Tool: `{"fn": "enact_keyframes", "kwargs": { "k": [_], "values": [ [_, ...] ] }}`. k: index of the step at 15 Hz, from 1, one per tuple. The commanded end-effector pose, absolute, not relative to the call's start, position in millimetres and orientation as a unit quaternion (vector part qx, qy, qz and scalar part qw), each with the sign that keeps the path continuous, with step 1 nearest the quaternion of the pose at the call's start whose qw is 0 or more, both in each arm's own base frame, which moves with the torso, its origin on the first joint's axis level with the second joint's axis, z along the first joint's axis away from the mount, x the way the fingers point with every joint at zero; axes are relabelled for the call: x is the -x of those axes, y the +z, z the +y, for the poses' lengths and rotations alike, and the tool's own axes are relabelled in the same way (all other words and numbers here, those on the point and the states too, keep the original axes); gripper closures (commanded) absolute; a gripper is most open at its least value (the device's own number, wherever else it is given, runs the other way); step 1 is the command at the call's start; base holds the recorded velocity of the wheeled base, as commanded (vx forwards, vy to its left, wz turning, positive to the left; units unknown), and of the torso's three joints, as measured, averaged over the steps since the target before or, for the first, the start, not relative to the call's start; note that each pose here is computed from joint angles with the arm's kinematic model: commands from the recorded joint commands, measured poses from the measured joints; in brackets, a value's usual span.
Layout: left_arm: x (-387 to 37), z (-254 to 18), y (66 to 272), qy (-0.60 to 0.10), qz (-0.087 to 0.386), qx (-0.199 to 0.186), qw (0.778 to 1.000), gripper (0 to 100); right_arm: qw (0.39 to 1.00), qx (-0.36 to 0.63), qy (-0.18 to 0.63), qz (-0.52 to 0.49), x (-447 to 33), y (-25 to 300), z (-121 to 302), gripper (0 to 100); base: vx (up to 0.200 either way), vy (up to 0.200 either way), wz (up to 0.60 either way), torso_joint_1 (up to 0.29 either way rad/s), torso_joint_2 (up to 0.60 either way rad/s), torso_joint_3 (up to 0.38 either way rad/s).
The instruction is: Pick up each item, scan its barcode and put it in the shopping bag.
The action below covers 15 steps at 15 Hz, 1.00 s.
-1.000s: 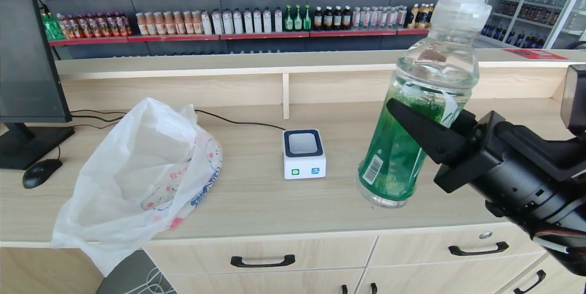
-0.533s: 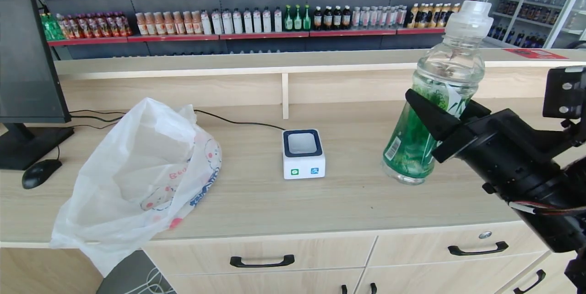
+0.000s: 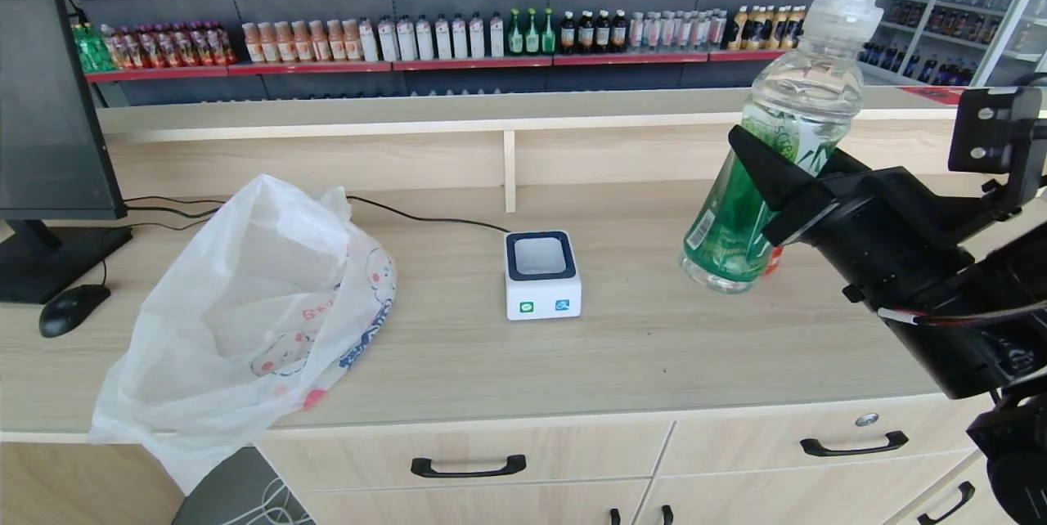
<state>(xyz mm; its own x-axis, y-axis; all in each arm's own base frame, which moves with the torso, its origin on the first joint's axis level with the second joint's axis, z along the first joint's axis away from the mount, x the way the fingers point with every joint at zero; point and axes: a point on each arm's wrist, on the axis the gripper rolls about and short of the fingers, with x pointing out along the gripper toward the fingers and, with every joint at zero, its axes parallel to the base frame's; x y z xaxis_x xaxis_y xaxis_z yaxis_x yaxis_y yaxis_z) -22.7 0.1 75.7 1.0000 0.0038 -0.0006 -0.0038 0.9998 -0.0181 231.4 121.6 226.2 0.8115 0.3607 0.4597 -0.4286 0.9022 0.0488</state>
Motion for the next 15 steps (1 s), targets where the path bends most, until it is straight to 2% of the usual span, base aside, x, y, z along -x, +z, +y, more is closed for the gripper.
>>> {"fn": "enact_keyframes", "kwargs": {
  "k": [1, 2, 5, 11, 15],
  "values": [
    [22.7, 0.1, 75.7, 0.002, 0.000, 0.008, 1.000, 0, 0.949, -0.074, 0.204, -0.228, -231.8, 226.8, 118.3, 100, 0.000, 0.000, 0.00, 0.000, 0.00, 0.000],
    [22.7, 0.1, 75.7, 0.002, 0.000, 0.008, 1.000, 0, 0.949, -0.074, 0.204, -0.228, -231.9, 227.2, 118.4, 100, 0.000, 0.000, 0.00, 0.000, 0.00, 0.000],
    [22.7, 0.1, 75.7, 0.002, 0.000, 0.007, 1.000, 0, 0.948, -0.079, 0.205, -0.232, -232.5, 229.4, 118.7, 100, -0.200, 0.000, 0.00, 0.001, 0.01, 0.002],
    [22.7, 0.1, 75.7, 0.002, 0.000, 0.006, 1.000, 0, 0.945, -0.083, 0.202, -0.242, -227.6, 235.4, 114.4, 100, 0.000, 0.000, 0.00, 0.000, 0.00, 0.000],
    [22.8, 0.1, 75.6, 0.002, -0.001, 0.006, 1.000, 0, 0.945, -0.086, 0.199, -0.247, -222.2, 237.9, 109.1, 100, 0.000, 0.200, 0.00, -0.001, 0.01, 0.004]
  ]
}}
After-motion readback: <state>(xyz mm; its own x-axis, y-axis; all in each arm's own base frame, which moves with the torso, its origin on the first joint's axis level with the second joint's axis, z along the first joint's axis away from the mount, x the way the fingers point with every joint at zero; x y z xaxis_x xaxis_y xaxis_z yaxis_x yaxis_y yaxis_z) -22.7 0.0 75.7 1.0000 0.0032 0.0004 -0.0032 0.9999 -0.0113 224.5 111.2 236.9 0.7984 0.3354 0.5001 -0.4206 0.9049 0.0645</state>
